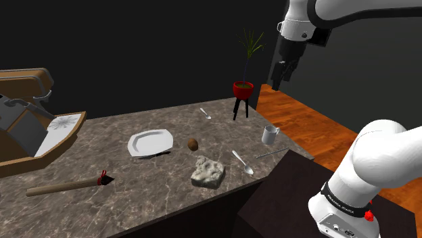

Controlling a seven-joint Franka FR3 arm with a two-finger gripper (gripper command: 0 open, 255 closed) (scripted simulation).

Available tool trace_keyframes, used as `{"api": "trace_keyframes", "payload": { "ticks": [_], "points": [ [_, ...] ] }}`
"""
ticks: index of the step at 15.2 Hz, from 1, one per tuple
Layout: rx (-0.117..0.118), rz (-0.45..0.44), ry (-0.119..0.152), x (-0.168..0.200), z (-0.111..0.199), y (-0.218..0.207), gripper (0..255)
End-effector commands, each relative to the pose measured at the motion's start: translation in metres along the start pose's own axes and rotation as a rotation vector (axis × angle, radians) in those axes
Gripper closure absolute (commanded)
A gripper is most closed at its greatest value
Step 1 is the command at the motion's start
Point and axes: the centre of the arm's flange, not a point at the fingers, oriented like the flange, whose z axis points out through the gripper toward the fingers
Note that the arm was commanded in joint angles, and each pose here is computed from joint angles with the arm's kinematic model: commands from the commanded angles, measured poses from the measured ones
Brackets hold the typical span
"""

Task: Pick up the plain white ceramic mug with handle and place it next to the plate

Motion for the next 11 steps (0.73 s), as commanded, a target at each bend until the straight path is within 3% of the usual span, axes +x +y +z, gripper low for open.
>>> {"api": "trace_keyframes", "payload": {
  "ticks": [1,11],
  "points": [
    [0.0,0.0,0.0,0.0,0.0,0.0,0],
    [0.028,0.038,-0.061,0.04,0.111,0.069,0]
  ]
}}
